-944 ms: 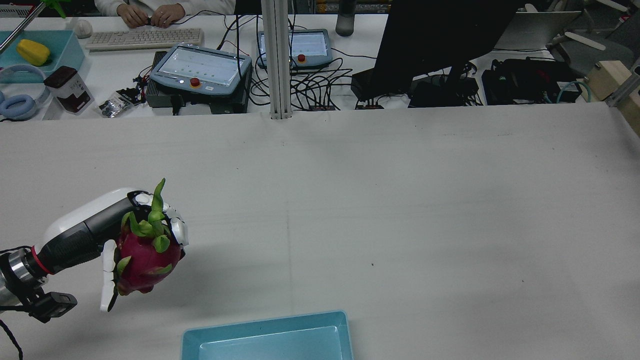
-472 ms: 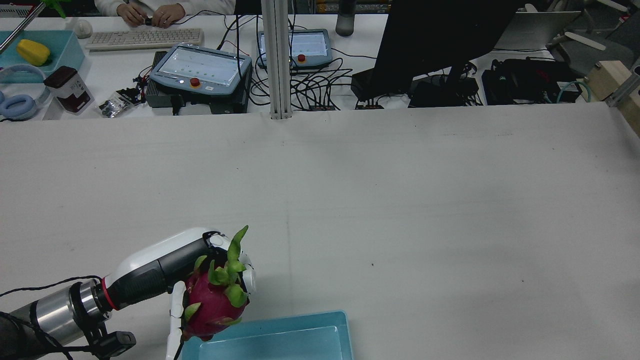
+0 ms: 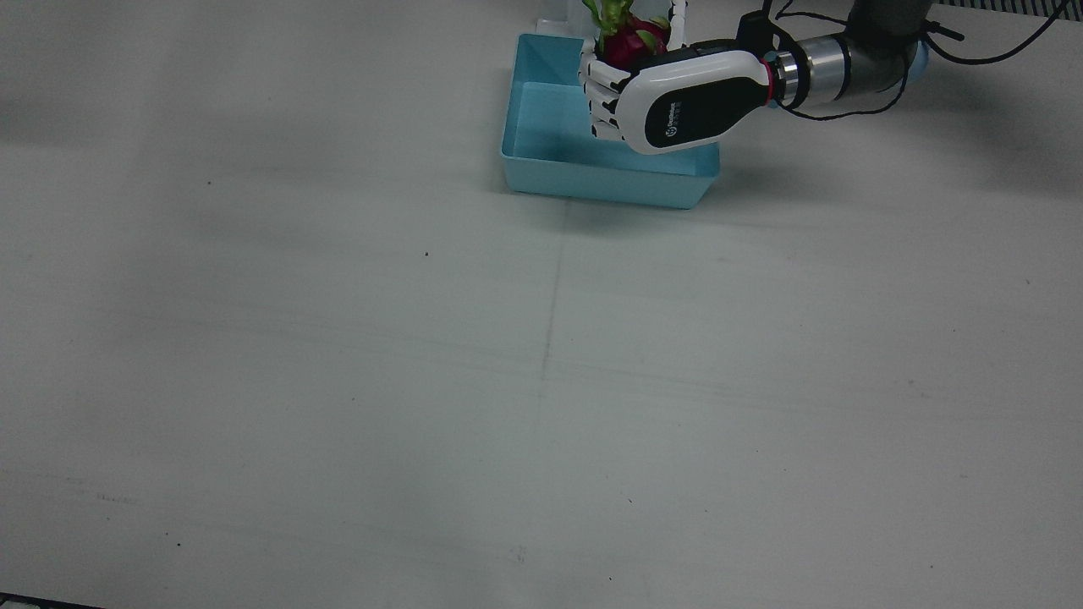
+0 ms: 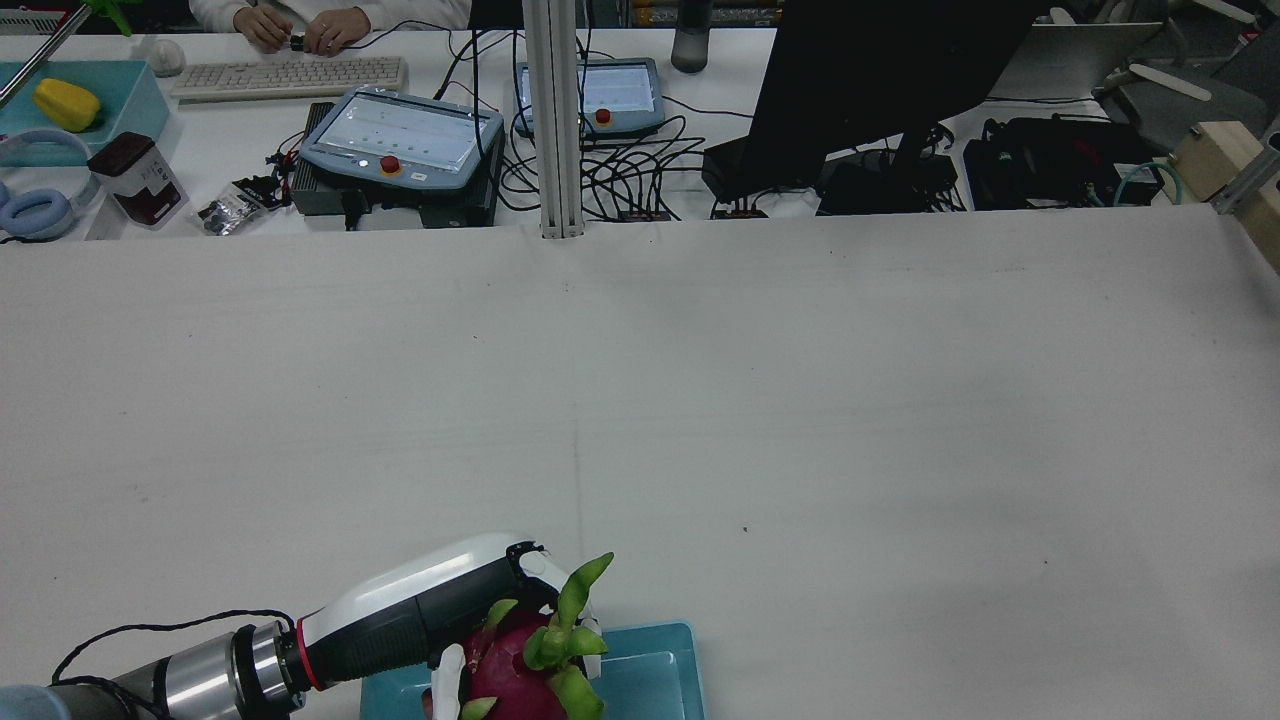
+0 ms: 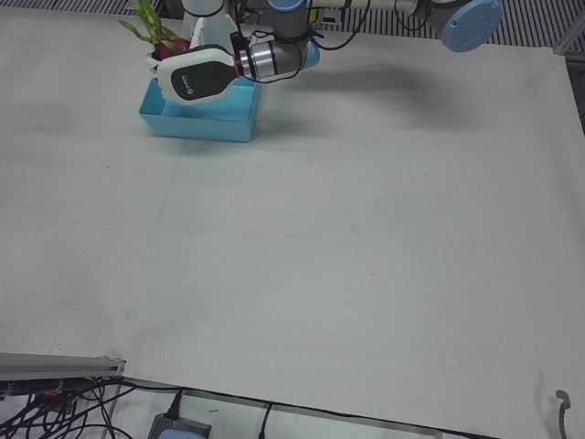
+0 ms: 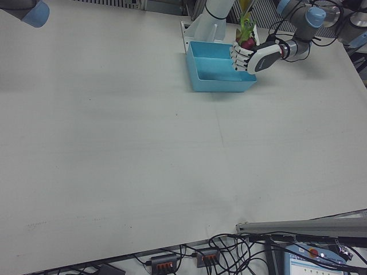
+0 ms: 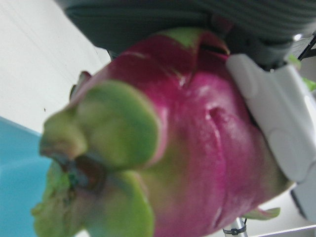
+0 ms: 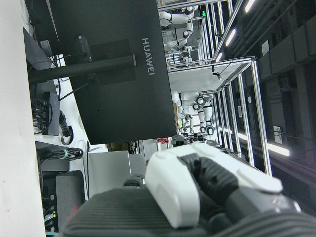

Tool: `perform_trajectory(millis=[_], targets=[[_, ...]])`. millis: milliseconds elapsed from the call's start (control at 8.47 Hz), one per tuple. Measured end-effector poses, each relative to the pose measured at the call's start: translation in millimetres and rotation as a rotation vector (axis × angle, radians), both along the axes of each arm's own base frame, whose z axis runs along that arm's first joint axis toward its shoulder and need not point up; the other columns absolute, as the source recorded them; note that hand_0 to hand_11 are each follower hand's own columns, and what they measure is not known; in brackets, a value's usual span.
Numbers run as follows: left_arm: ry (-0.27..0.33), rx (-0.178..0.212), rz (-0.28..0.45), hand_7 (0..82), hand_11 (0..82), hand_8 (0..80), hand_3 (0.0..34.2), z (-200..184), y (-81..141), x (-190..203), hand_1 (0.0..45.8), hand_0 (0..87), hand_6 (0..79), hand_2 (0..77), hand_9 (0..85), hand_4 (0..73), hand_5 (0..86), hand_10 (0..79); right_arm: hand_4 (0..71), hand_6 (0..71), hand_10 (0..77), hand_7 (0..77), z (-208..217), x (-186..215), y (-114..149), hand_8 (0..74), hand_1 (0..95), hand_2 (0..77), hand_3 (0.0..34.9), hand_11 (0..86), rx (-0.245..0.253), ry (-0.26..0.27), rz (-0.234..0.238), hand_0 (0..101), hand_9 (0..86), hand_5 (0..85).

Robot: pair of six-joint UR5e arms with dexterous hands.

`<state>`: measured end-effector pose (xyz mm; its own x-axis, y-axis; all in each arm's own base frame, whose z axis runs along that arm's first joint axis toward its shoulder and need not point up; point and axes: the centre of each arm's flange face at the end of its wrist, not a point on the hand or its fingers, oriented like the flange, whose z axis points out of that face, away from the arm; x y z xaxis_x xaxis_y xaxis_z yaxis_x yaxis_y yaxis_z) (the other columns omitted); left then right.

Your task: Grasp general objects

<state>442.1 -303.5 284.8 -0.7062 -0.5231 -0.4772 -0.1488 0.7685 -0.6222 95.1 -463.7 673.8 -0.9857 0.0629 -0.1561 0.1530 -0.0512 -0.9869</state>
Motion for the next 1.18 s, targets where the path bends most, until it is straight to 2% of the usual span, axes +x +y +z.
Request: perform_trajectory(millis=[354,590,708,826,944,1062,1181], targets=[[0.032,0.01,0.049,27.3,70.4,67.6,0.0,6,21,30,0.0,52.5,69.8,1.1,34.4,49.6,32.7,35.5,0.0,0.0,0.0,0.0,0,0,0,0.0,94.9,77.4,0.0,0.5,-0.001,0.0,0.0,0,0.5,0.0],[0.053,0.016,0.057,27.3,68.7,67.6,0.0,6,24,35,0.0,50.4,69.8,1.1,34.4,49.1,32.2,36.5,0.0,0.0,0.0,0.0,0,0,0,0.0,94.9,77.4,0.0,0.5,0.0,0.0,0.0,0,0.5,0.0],[0.06,0.018,0.057,30.5,68.7,64.4,0.0,6,24,36,0.0,49.5,64.9,1.1,34.9,49.6,30.0,36.5,0.0,0.0,0.0,0.0,0,0,0,0.0,94.9,77.4,0.0,0.0,0.0,0.0,0.0,0,0.5,0.0],[0.062,0.019,0.057,30.5,67.6,64.4,0.0,6,24,36,0.0,49.5,64.9,1.1,34.9,49.6,30.0,36.0,0.0,0.0,0.0,0.0,0,0,0,0.0,94.9,77.4,0.0,0.5,0.0,0.0,0.0,0,0.5,0.0],[0.065,0.02,0.057,30.5,12.5,58.9,0.0,6,23,36,0.0,49.7,58.9,1.1,33.3,48.0,24.5,36.5,0.0,0.0,0.0,0.0,0,0,0,0.0,94.9,77.4,0.0,0.0,0.0,0.0,0.0,0,0.5,0.0],[0.068,0.02,0.057,22.9,12.5,49.1,0.0,6,23,36,0.0,49.8,48.5,1.1,25.6,40.9,16.4,38.2,0.0,0.0,0.0,0.0,0,0,0,0.0,94.9,77.4,0.0,0.0,0.0,0.0,0.0,0,0.5,0.0],[0.07,0.02,0.056,10.4,8.7,37.1,0.0,6,23,36,0.0,49.8,37.1,0.5,13.1,30.0,4.9,38.2,0.0,0.0,0.0,0.0,0,0,0,0.0,94.9,77.4,0.0,0.5,0.0,0.0,0.0,0,0.5,0.0]])
